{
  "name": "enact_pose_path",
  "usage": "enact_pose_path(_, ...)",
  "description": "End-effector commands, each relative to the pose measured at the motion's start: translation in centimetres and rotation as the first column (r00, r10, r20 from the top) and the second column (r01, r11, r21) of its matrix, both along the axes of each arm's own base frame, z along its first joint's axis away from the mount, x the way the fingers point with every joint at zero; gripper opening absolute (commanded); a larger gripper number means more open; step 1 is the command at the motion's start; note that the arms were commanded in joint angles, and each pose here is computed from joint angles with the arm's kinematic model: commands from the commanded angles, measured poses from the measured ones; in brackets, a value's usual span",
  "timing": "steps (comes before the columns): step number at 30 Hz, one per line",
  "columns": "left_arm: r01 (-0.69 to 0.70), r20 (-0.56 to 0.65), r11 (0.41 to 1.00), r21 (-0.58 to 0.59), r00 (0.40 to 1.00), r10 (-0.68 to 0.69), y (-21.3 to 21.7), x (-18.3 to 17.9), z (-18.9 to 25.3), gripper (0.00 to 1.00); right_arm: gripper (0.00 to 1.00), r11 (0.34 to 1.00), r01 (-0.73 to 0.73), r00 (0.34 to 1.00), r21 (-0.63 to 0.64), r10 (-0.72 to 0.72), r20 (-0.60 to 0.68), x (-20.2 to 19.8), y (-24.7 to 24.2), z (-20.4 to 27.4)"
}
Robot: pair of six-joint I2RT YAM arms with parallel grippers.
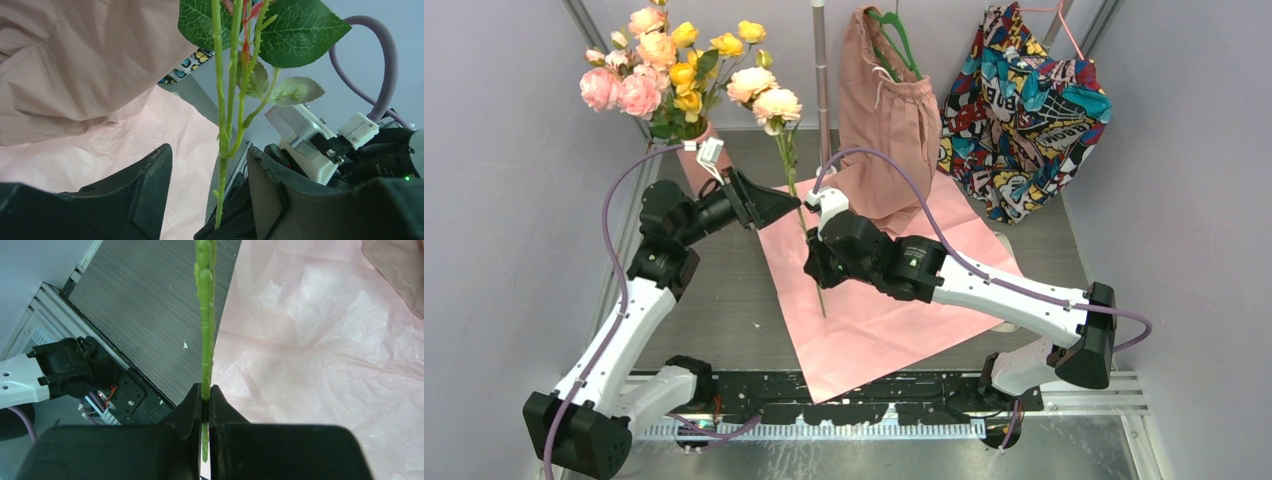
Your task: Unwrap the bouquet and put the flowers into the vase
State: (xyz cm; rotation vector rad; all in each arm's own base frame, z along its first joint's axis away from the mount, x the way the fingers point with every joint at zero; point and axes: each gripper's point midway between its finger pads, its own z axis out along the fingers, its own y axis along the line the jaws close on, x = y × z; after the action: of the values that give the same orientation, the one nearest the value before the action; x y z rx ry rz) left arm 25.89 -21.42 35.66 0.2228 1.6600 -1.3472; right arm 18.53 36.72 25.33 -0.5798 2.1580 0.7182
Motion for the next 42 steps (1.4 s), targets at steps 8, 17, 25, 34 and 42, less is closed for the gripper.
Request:
enact_pose_path(8,0.060,0.062,0.995,-0.074,0.997,-0.056,-0.7,0.1,1.4,0.06,0.01,0.994,-0.010,1.000,0.109,0.008,0.022,-0.1,0.9,2.5)
enact_pose_path(17,0.070,0.081,0.995,-0.075,0.995,-0.064,-0.8,0.0,1.6,0.00,0.01,0.995,-0.007,1.000,0.101,0.005,0.023,-0.1,0.7,2.3)
enact_pose_path(25,-0.100,0.172,0.994,0.038,0.981,0.092,1.0,1.7,3.0,0.00,0.73,0.990,0.051,0.996,0.135,-0.061,0.069,0.7,-0.6,3.6)
enact_pose_path(34,-0.455,0.339,0.885,0.094,0.851,0.402,5.6,6.0,5.6,0.00,0.85,0.971,0.151,0.975,0.184,-0.177,0.136,1.3,-4.4,5.2)
enact_pose_path(42,-0.783,0.539,0.616,0.086,0.557,0.632,11.8,10.6,10.0,0.00,0.85,0.971,0.189,0.967,0.149,-0.211,0.142,1.8,-5.7,3.5)
